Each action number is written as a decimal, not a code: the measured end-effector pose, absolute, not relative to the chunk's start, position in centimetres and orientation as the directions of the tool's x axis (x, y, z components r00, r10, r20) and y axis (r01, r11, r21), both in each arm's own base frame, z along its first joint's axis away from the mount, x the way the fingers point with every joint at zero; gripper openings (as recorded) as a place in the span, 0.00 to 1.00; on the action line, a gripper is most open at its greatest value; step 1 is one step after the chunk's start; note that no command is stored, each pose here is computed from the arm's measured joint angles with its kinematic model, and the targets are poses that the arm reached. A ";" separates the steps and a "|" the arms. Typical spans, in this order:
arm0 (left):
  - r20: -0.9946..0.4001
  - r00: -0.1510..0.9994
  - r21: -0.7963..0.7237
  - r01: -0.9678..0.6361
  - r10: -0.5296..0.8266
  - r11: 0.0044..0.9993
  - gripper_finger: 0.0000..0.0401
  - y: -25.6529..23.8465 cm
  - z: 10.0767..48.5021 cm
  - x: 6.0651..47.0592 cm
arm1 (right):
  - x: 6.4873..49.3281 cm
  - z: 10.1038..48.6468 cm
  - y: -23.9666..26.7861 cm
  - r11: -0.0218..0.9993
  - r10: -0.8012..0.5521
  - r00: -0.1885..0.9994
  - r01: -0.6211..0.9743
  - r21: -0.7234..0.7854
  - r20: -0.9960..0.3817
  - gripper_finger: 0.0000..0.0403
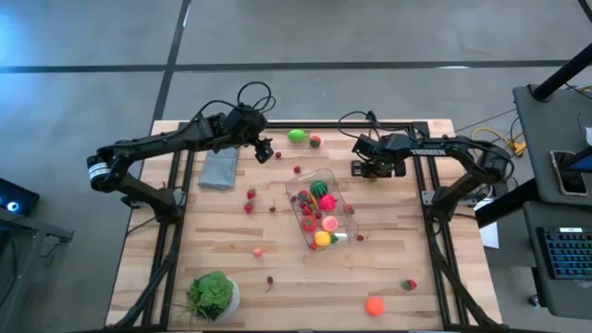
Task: Pick and placing Produce into tupperware
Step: Put the red strawberry into the transparent bin, then put the red cherry into the transparent bin
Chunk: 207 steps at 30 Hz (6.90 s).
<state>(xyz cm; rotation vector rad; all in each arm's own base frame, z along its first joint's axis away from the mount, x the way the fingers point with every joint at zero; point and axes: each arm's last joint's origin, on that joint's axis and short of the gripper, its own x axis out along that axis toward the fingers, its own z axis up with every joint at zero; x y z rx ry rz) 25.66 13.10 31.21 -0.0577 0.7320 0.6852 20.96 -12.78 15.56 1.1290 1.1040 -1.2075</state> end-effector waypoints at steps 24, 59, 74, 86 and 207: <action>-0.758 0.422 -0.075 -0.813 0.497 0.577 0.63 12.5 30.0 24.5 | 28.0 29.3 -8.3 0.864 0.212 0.601 0.253 0.435 -0.770 0.39; -0.991 0.093 -0.031 -0.859 0.096 0.511 0.63 9.1 21.2 26.0 | 27.8 38.0 -10.4 0.721 -0.384 0.535 0.682 0.117 -0.752 0.69; -0.995 0.083 -0.043 -0.861 0.057 0.507 0.63 7.2 19.1 26.7 | 27.4 37.6 -10.3 0.731 -0.392 0.481 0.680 0.051 -0.784 0.67; -0.986 0.166 -0.135 -0.863 0.022 0.487 0.63 6.9 16.6 26.4 | 27.4 37.6 -10.3 0.746 -0.392 0.479 0.665 0.033 -0.785 0.66; -0.578 0.814 -0.634 -0.399 -0.063 0.662 0.72 4.3 25.6 33.4 | 17.1 32.3 0.6 0.891 -0.163 0.268 0.452 -0.025 -0.949 0.79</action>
